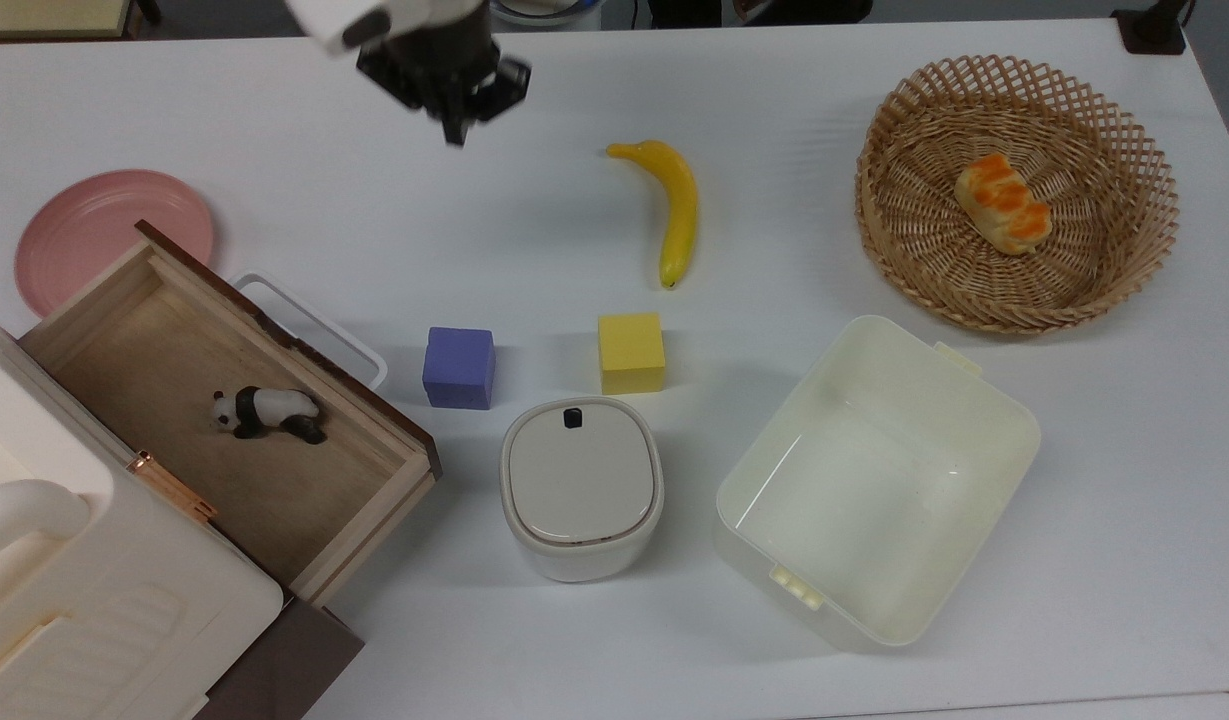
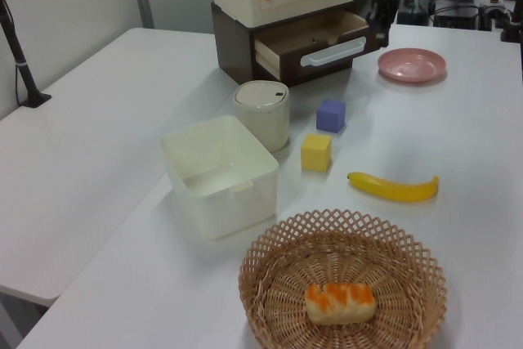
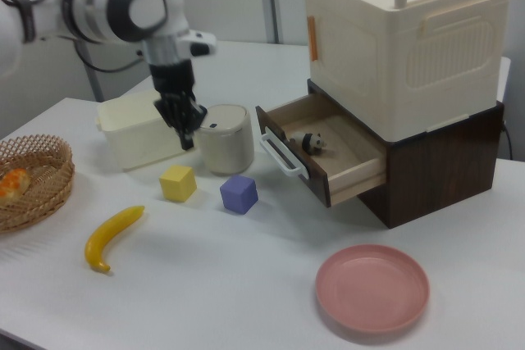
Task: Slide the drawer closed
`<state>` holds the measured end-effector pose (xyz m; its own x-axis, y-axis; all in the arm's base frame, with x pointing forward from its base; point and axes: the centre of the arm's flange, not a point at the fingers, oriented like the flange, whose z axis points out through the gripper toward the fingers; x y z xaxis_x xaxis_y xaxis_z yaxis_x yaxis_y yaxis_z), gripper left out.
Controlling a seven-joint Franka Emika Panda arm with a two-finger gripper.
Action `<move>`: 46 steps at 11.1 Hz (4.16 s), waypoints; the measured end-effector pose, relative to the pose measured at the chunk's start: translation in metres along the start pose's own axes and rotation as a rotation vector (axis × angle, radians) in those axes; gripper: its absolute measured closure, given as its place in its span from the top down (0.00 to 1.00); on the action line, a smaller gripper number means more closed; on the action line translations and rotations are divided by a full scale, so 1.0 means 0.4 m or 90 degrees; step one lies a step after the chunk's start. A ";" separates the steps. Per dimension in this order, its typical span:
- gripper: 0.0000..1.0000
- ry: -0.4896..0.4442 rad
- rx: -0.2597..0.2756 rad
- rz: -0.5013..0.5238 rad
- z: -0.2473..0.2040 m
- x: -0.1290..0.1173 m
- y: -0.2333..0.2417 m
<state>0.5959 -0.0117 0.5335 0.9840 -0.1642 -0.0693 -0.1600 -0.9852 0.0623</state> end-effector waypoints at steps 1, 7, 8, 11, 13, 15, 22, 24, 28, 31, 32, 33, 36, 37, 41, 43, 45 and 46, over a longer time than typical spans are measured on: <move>0.01 -0.005 0.001 0.036 0.054 0.034 0.010; 0.01 0.080 0.030 0.236 0.244 0.199 0.138; 0.01 0.099 0.035 0.261 0.257 0.216 0.150; 0.01 0.134 0.037 0.303 0.293 0.248 0.176; 0.01 0.150 0.038 0.315 0.307 0.261 0.193; 0.01 0.168 0.029 0.310 0.318 0.272 0.191; 0.01 0.315 -0.001 0.316 0.340 0.344 0.259; 0.01 0.347 -0.001 0.322 0.331 0.371 0.287; 0.01 0.403 0.003 0.321 0.373 0.422 0.318; 0.01 0.429 0.010 0.316 0.396 0.435 0.319; 0.01 0.429 0.009 0.316 0.396 0.435 0.320; 0.01 0.430 0.007 0.312 0.395 0.435 0.320; 0.01 0.436 -0.005 0.295 0.387 0.436 0.312; 0.01 0.430 -0.007 0.291 0.386 0.435 0.305; 0.01 0.421 -0.010 0.286 0.359 0.424 0.288; 0.01 0.417 -0.013 0.292 0.323 0.411 0.296; 0.01 0.413 -0.016 0.300 0.290 0.397 0.310; 0.01 0.414 -0.016 0.302 0.284 0.395 0.315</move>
<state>0.7226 -0.1673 0.4175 0.6614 -0.4946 0.5638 -0.5776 -0.8154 -0.0378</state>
